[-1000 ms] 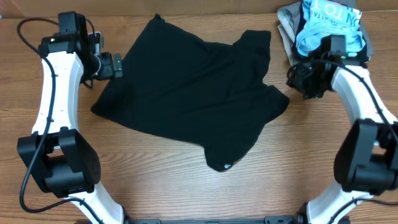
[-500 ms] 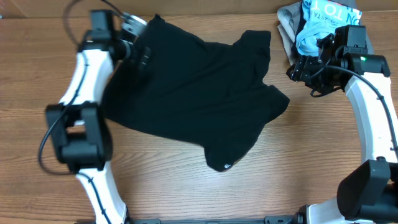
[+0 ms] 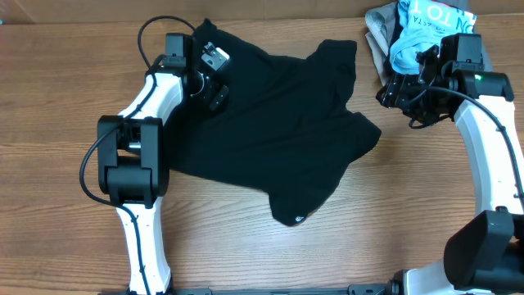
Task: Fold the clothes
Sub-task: 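Grasp the shirt's top left corner with the left gripper and pull left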
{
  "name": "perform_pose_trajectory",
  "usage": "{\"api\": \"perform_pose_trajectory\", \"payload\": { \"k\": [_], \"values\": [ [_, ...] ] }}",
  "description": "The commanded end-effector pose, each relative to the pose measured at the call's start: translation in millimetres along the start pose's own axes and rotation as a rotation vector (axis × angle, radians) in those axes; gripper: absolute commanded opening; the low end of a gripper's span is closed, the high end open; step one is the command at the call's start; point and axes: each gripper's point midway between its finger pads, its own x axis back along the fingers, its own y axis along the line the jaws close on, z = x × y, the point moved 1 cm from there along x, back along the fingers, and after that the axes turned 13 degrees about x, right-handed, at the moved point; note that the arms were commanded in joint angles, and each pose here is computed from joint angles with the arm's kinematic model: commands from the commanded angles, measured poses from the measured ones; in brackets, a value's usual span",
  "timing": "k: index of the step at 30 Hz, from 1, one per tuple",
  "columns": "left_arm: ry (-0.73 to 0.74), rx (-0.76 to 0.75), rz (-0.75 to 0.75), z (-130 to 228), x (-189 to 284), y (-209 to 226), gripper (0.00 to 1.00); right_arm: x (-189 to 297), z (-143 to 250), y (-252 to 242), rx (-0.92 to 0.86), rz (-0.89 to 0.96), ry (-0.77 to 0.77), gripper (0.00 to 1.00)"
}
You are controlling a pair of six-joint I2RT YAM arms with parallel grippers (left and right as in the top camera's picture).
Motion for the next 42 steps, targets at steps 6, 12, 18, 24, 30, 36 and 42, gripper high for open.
{"api": "perform_pose_trajectory", "payload": {
  "k": [6, 12, 18, 24, 30, 36, 42],
  "values": [
    [0.185, 0.281, -0.079, 77.0, -39.1, 36.8, 1.0, 4.0, -4.5, 3.6, 0.013, -0.007, -0.016, 0.75],
    [0.312, 0.527, -0.1, 138.9, -52.8, 59.3, 1.0, 2.8, -3.5, 3.2, 0.012, -0.007, -0.012, 0.76],
    [0.439, 0.767, -0.136, 200.2, -50.6, 80.5, 1.0, 2.6, -3.4, 3.1, 0.012, -0.007, -0.011, 0.77],
    [0.53, 0.988, -0.179, 247.4, -32.0, 102.3, 1.0, 2.6, -3.4, 3.1, 0.012, -0.007, -0.011, 0.77],
    [0.575, 1.1, -0.19, 276.0, -10.3, 119.9, 1.0, 0.3, -3.2, 2.4, 0.01, -0.008, -0.007, 0.77],
    [0.543, 1.143, -0.145, 268.1, 0.1, 126.0, 1.0, 5.0, -15.6, 5.1, 0.03, -0.01, -0.065, 0.81],
    [0.406, 1.062, -0.185, 199.3, 47.7, 142.0, 1.0, 48.5, -31.8, 19.2, 0.069, -0.013, -0.185, 0.92]
  ]
}}
